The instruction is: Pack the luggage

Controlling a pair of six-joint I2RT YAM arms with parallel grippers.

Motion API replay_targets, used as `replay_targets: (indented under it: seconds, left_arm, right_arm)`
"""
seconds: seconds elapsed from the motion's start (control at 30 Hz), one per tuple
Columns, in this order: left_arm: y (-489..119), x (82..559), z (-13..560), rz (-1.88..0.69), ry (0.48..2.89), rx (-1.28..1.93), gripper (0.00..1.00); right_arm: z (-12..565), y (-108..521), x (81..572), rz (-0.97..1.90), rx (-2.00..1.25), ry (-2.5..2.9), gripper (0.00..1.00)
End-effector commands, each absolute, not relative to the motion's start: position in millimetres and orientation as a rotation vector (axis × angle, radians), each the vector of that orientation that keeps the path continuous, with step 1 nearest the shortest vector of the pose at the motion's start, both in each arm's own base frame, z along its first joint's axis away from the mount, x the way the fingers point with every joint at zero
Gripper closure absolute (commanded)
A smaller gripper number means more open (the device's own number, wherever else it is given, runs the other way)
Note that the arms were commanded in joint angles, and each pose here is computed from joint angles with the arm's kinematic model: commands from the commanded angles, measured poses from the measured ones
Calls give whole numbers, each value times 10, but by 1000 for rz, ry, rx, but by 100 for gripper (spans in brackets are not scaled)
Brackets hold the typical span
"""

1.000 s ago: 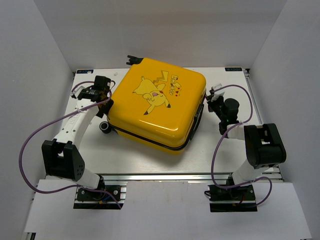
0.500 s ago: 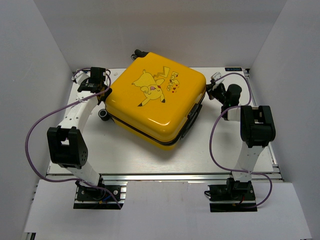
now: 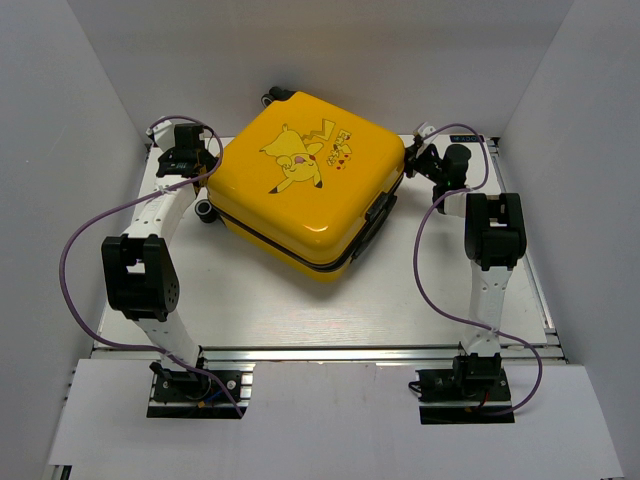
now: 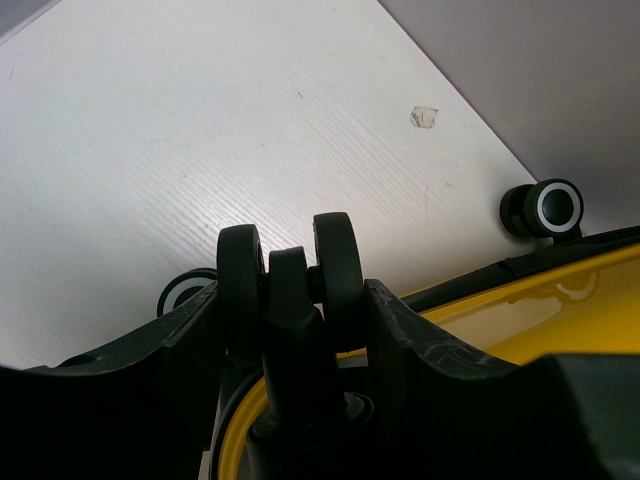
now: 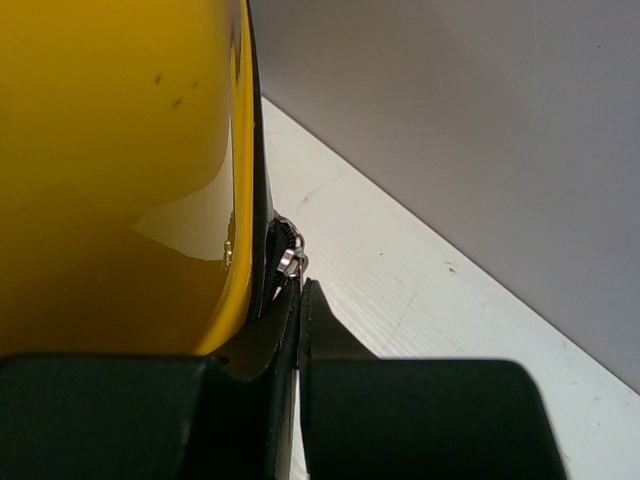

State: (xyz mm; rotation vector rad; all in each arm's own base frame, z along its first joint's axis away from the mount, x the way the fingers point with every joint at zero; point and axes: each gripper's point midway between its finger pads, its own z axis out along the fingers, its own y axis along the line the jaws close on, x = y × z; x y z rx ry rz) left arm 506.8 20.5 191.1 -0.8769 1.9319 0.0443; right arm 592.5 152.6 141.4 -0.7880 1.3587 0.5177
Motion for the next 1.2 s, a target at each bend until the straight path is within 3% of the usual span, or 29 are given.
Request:
replay_targets:
  seconds: [0.0, 0.17, 0.27, 0.33, 0.37, 0.4, 0.47, 0.53, 0.73, 0.83, 0.97, 1.17]
  left_arm:
    - [-227, 5030, 1155, 25, 2208, -578, 100]
    - [-267, 5095, 1241, 2, 2188, -508, 100]
    - [-283, 5212, 1288, -1, 2166, -456, 100]
    - [-327, 5332, 1280, -12, 2181, -425, 100]
    - [-332, 5362, 1268, -7, 2190, -405, 100]
    - [-365, 5389, 1175, -17, 2214, -382, 100]
    - [-394, 5468, 1196, -24, 2210, -338, 100]
    - [-428, 5530, 1185, -39, 2206, -306, 100]
    - [-392, 5678, 1151, -63, 2203, -284, 100]
    - [-360, 5744, 1176, -34, 2200, -270, 100]
    - [-400, 5800, 1165, -22, 2199, -241, 100]
    - [-330, 5775, 1342, 16, 2197, -285, 100]
  right_arm:
    - [2068, 2165, 5986, 514, -812, 1140, 100]
    - [2257, 2524, 5894, 666, -876, 1048, 100]
    - [2325, 2768, 5553, 768, -954, 1014, 100]
    - [2066, 2823, 5236, 804, -978, 1043, 100]
    - [2265, 2841, 5031, 795, -990, 1000, 100]
    - [1986, 2771, 4819, 764, -1016, 1026, 100]
    - [2174, 2709, 4583, 657, -1028, 991, 100]
    - [1940, 2569, 4531, 533, -1044, 1057, 100]
    - [2143, 2337, 4893, 402, -934, 1035, 100]
    - [1992, 2313, 5158, 408, -889, 1035, 100]
    - [2260, 2395, 5426, 451, -887, 956, 100]
    - [2419, 2374, 5270, 542, -890, 925, 100]
